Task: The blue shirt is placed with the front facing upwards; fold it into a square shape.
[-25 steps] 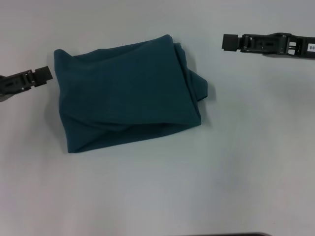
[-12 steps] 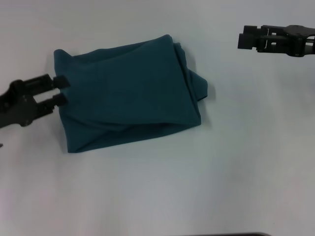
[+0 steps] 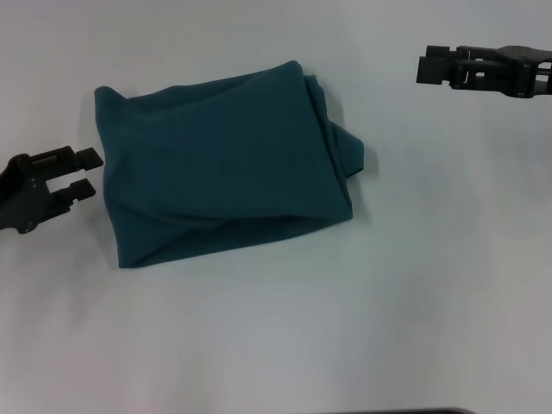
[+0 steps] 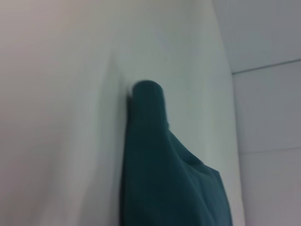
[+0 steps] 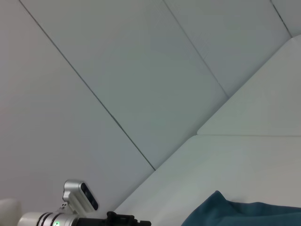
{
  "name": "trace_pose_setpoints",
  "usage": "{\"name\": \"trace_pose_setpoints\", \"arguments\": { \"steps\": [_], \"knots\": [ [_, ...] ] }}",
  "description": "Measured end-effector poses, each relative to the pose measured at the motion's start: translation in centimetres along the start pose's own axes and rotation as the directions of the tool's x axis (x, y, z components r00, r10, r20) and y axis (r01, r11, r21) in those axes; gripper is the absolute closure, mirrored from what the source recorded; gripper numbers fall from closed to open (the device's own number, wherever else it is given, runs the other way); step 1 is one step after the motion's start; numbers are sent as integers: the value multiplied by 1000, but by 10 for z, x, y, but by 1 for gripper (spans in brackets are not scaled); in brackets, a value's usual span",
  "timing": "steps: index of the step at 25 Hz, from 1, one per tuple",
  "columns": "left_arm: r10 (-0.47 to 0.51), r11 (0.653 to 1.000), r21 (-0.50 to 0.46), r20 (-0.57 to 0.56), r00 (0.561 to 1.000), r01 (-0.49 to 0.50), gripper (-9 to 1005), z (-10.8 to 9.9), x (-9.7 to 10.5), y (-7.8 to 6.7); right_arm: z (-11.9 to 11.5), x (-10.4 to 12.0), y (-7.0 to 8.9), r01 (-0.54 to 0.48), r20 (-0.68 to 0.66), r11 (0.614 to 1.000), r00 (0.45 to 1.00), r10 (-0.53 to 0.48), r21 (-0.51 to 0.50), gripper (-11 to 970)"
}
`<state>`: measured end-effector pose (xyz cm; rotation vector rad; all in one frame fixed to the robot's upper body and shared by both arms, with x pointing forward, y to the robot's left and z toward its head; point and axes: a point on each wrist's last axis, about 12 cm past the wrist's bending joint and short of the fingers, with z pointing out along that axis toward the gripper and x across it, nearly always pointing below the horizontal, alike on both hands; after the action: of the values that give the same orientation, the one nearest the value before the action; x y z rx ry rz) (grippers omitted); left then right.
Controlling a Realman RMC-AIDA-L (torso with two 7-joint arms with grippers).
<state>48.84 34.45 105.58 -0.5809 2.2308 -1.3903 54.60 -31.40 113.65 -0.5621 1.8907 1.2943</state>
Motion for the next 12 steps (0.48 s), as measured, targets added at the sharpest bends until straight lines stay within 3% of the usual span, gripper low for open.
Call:
{"name": "trace_pose_setpoints", "arguments": {
  "steps": [6, 12],
  "knots": [
    [4, 999, -37, -16, 1000, -4, 415, 4, 0, 2, 1, 0, 0, -3, 5, 1000, 1000, 3, 3, 89],
    [19, 1000, -14, -60, 998, -20, 415, 19, 5, -5, 0, -1, -1, -12, 8, 1000, 1000, 12, 6, 88]
  ]
}}
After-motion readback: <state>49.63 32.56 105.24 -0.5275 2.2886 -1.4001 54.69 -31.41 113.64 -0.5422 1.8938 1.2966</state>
